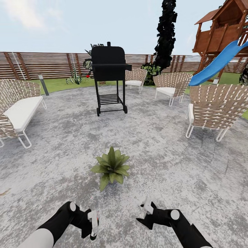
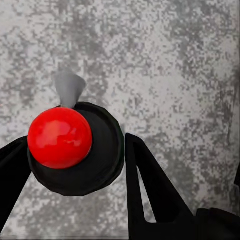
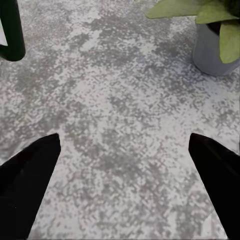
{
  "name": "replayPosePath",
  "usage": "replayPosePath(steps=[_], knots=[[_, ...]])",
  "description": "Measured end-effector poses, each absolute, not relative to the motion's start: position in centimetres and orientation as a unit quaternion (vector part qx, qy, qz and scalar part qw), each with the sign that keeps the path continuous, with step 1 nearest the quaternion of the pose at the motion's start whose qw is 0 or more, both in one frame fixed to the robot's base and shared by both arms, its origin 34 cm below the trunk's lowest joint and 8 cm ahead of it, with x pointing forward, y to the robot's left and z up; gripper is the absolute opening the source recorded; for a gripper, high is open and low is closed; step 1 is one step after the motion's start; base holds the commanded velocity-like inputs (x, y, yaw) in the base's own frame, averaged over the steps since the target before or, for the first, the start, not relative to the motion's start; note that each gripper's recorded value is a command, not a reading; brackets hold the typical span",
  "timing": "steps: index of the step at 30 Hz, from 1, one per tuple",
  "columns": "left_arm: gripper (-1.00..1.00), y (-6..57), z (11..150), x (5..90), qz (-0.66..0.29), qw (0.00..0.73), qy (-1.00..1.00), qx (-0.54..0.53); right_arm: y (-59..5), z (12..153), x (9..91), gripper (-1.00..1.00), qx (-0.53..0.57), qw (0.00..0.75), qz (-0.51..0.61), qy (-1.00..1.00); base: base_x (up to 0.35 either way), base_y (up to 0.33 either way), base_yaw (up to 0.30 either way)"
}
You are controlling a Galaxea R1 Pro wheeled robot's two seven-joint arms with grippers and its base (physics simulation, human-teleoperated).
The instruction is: Pick up the pesticide atomizer in the garden and spray insectifuge to fully cover both potted plants in the garden.
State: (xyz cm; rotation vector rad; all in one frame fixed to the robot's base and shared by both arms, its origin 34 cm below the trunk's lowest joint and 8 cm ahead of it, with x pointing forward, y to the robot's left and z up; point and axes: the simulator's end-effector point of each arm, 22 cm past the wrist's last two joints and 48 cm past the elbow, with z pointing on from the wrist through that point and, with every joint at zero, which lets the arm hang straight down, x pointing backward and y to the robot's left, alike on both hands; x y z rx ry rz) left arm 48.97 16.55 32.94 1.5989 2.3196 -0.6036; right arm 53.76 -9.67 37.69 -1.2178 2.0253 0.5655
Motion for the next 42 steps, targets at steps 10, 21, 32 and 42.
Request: replayPosePath(steps=[10,21,32,42], knots=[[-1.00,14.7,32.5,47.9,-0.205,0.114,0.784,0.574,-3.2,38.1,50.7,-1.00,-0.535,0.333,0.251,0.735,0.000,0.000,0.000],[-1.00,12.0,32.4,47.2,-0.205,0.104,0.770,0.595,-1.2,38.8,50.6,-1.00,-0.534,0.341,0.262,0.728,0.000,0.000,0.000],[-1.00,9.0,33.1,47.3,-0.218,0.116,0.762,0.599,-0.6,39.1,50.6,-1.00,-0.533,0.343,0.266,0.726,0.000,0.000,0.000],[-1.00,6.6,33.7,47.3,-0.229,0.128,0.756,0.600,-0.5,39.1,50.6,-1.00,-0.533,0.345,0.267,0.725,0.000,0.000,0.000]])
